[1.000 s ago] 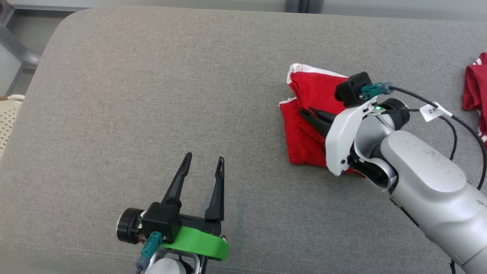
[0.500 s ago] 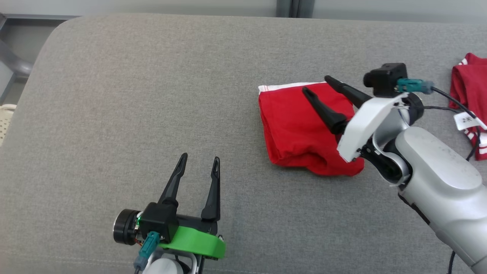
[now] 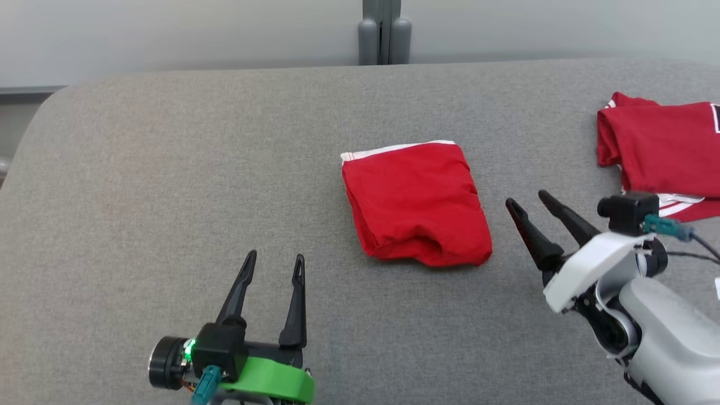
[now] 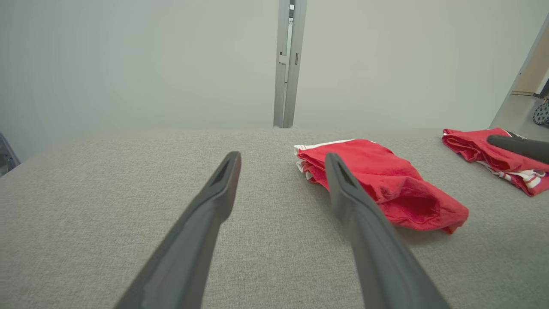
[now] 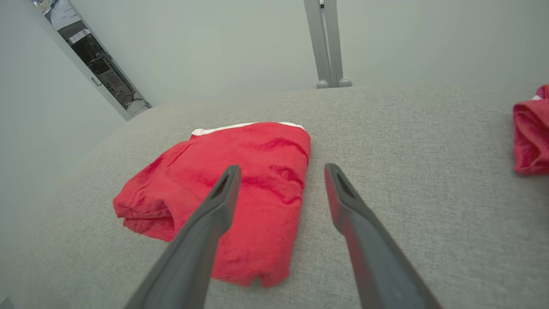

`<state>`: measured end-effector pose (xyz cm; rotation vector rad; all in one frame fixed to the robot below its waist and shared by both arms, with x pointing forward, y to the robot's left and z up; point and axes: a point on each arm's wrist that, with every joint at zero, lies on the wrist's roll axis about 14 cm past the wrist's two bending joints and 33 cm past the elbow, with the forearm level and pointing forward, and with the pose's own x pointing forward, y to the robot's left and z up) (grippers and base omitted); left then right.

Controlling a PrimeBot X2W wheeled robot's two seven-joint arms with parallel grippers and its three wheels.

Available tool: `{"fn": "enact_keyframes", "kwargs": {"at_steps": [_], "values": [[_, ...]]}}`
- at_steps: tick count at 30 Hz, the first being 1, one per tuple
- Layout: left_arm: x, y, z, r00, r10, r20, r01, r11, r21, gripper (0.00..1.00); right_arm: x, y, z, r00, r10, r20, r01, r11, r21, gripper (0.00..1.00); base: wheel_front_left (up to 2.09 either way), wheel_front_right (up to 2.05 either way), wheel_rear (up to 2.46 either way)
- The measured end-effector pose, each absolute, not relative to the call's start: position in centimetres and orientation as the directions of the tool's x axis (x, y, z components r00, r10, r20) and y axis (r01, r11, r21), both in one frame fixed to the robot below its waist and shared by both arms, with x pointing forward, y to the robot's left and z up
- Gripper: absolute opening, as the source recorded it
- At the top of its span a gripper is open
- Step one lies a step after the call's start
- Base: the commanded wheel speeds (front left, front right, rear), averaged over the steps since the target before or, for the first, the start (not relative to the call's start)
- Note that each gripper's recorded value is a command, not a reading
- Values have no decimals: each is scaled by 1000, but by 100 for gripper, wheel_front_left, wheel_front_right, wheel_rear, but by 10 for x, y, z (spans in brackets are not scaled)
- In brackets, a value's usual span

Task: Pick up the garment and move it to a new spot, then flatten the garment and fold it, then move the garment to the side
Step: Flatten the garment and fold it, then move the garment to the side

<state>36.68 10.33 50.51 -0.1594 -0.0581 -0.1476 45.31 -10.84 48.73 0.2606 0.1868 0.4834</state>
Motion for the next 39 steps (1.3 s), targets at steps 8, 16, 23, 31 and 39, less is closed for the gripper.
{"fn": "enact_keyframes", "kwargs": {"at_steps": [8, 16, 23, 31, 39], "values": [[352, 116, 506, 992, -99, 73, 108, 985, -138, 100, 416, -137, 478, 918, 386, -89, -355, 902, 246, 100, 0, 0, 0], [332, 149, 524, 992, 7, 128, 11, 991, -133, 100, 369, -141, 497, 954, 298, 31, -298, 927, 226, 100, 0, 0, 0], [310, 158, 519, 993, 6, 117, 8, 993, -116, 100, 347, -143, 521, 960, 252, 125, -269, 950, 156, 100, 0, 0, 0], [297, 151, 506, 996, -27, 80, 35, 995, -92, 100, 333, -139, 531, 956, 243, 161, -261, 960, 102, 100, 0, 0, 0], [295, 148, 502, 997, -35, 67, 41, 995, -92, 100, 332, -133, 526, 957, 248, 148, -265, 959, 105, 100, 0, 0, 0]]}}
